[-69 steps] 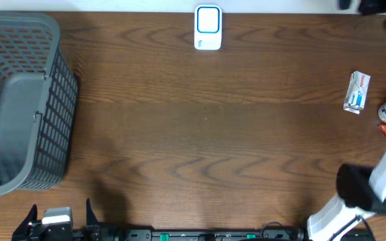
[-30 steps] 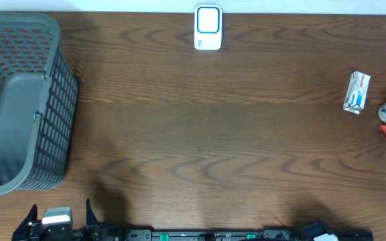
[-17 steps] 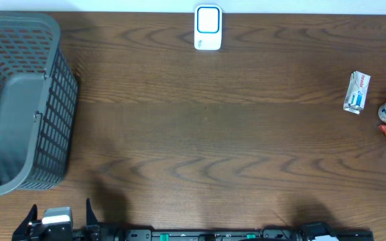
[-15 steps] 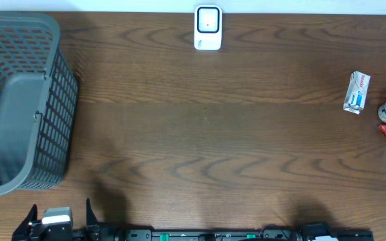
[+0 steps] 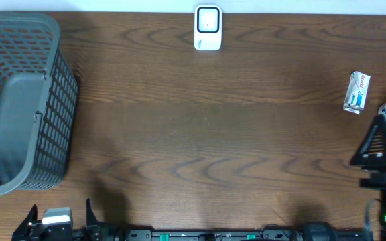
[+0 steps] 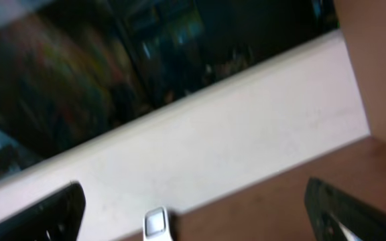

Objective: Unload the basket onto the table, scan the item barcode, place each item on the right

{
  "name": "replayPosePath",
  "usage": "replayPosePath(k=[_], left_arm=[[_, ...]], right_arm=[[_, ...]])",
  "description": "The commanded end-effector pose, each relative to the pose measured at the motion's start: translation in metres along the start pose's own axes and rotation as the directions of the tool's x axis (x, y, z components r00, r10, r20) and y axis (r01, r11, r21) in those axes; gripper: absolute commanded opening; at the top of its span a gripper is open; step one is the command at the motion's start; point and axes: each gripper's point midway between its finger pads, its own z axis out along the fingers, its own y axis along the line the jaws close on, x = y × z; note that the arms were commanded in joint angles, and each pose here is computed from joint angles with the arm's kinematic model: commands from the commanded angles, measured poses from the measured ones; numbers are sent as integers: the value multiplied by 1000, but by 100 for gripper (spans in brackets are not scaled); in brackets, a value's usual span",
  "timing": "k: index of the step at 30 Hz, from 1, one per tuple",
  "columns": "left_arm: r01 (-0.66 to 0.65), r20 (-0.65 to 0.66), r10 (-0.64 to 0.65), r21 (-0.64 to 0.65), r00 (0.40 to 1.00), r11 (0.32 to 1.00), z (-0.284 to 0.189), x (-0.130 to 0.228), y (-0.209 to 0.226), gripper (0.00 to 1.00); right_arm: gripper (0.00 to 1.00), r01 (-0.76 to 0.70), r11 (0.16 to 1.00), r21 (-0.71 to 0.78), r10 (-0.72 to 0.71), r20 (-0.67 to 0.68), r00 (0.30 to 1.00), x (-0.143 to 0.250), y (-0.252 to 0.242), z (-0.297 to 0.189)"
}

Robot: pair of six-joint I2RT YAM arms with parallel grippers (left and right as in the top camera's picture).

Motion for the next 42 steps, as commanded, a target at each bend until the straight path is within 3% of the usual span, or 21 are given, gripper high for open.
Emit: replayPosePath(k=[1,6,15,22,33,38,42], left_arm=[[-13,7,13,4,1000,1000,-1,0,0,99],[-13,7,13,4,1000,1000,-1,0,0,99],[-13,7,13,4,1000,1000,-1,0,0,99],[-13,7,13,4,1000,1000,-1,0,0,99],[-13,7,13,4,1000,1000,-1,0,0,99],[-13,7,13,4,1000,1000,-1,0,0,99],[-13,7,13,4,1000,1000,-1,0,0,99]], right_arm=[[99,-65,998,-10,65,14,998,40,-17,7],[99,-76,996,-47,80,85,993,74,-30,15],[99,-49,999,-24,51,84,995,147,-64,31],[99,-26,1000,-16,27,109,994,180,-83,31],[99,178,984,19,-178,-18,984,239,-105,38],[99,205,977,50,-195,-163,967,272,-120,34],[99,212,977,29,-203,-184,962,277,-118,34]])
